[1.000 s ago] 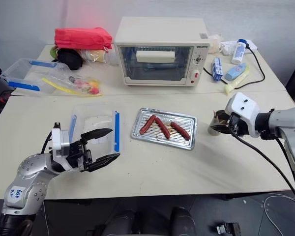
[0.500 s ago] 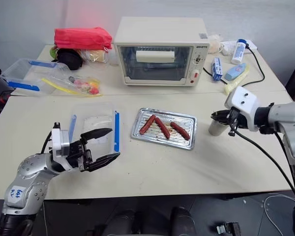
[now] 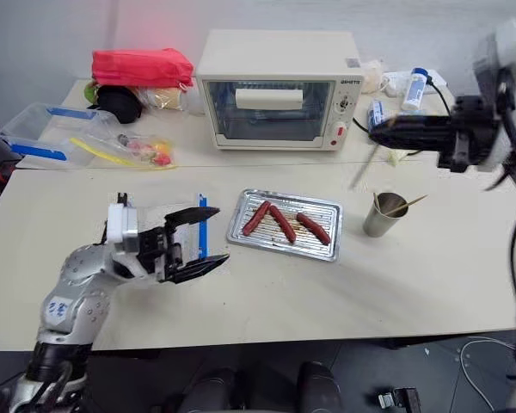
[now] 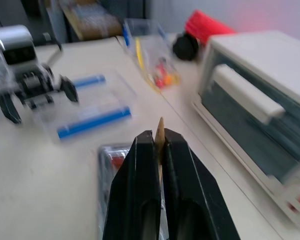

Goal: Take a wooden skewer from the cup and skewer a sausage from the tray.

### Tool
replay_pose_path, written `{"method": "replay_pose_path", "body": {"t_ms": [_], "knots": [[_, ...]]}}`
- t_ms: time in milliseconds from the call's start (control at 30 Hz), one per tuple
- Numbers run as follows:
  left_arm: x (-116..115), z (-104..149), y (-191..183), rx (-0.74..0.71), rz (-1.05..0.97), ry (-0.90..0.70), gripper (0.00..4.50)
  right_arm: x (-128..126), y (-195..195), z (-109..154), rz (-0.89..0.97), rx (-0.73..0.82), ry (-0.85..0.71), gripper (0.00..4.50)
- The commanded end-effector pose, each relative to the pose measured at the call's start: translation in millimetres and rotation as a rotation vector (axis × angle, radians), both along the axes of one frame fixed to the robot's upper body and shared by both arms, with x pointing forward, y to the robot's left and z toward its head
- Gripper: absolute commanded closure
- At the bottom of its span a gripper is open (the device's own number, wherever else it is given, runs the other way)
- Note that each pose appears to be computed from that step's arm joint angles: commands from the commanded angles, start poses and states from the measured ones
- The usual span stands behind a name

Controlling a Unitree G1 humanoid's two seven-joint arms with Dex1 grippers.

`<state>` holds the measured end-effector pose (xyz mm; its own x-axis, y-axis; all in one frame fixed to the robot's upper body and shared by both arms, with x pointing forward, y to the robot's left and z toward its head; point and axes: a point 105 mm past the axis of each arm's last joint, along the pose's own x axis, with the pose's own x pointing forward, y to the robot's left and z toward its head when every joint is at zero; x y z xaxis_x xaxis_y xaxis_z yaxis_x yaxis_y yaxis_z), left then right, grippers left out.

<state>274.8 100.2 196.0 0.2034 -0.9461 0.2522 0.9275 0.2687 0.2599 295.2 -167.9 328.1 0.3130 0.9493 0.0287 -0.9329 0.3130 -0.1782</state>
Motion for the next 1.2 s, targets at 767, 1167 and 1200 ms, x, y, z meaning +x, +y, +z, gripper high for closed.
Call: {"method": "replay_pose_path", "body": {"t_ms": [767, 1167, 1200], "knots": [[13, 57, -50, -0.331, 0.016, -0.158, 0.00, -17, 60, -14, 0.117, 0.592, 0.296, 4.46], [13, 59, -48, -0.338, 0.029, -0.169, 3.50, -21, 62, -21, 0.135, 0.600, 0.334, 4.50], [13, 60, -48, -0.340, 0.030, -0.169, 3.86, -21, 62, -22, 0.134, 0.602, 0.335, 4.50]]}}
